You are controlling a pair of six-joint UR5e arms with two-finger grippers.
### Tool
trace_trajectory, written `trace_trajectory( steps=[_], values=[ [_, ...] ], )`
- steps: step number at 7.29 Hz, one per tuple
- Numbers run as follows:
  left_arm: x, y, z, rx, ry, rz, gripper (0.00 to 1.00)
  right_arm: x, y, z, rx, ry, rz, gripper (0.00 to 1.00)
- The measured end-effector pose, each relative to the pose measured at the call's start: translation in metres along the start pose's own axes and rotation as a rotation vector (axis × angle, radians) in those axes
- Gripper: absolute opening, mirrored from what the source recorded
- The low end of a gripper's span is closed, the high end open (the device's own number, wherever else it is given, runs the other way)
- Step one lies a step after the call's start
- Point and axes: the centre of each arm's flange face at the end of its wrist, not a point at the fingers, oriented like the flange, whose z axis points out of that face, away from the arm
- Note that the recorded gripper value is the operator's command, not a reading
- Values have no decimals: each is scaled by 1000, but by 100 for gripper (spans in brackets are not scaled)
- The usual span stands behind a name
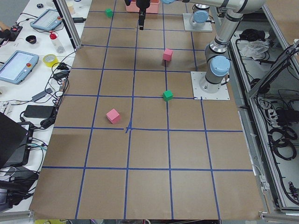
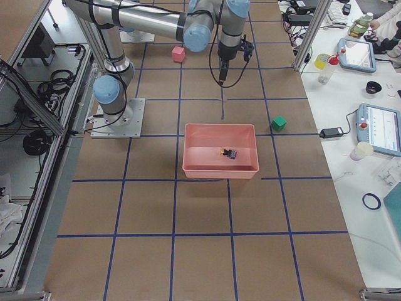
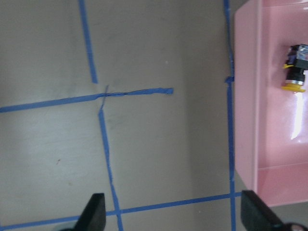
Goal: Align button upright
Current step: 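Move the right gripper over the pink bin and lower onto the yellow button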
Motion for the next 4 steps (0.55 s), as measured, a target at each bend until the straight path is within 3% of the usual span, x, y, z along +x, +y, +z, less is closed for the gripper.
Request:
trace_trajectory(
  steps=[1, 2, 3, 4],
  values=[
    [0, 2, 0, -7, 2, 0, 100, 31, -26, 14, 62, 39, 58, 100],
    [1, 4, 1, -11, 4, 1, 100, 54, -45, 31, 103, 109, 93, 100],
    [1, 6, 2, -13, 5, 2, 100, 67, -54, 49, 119, 161, 117, 100],
    [2, 7, 2, -13, 6, 2, 100, 76, -59, 64, 126, 182, 129, 100]
  ],
)
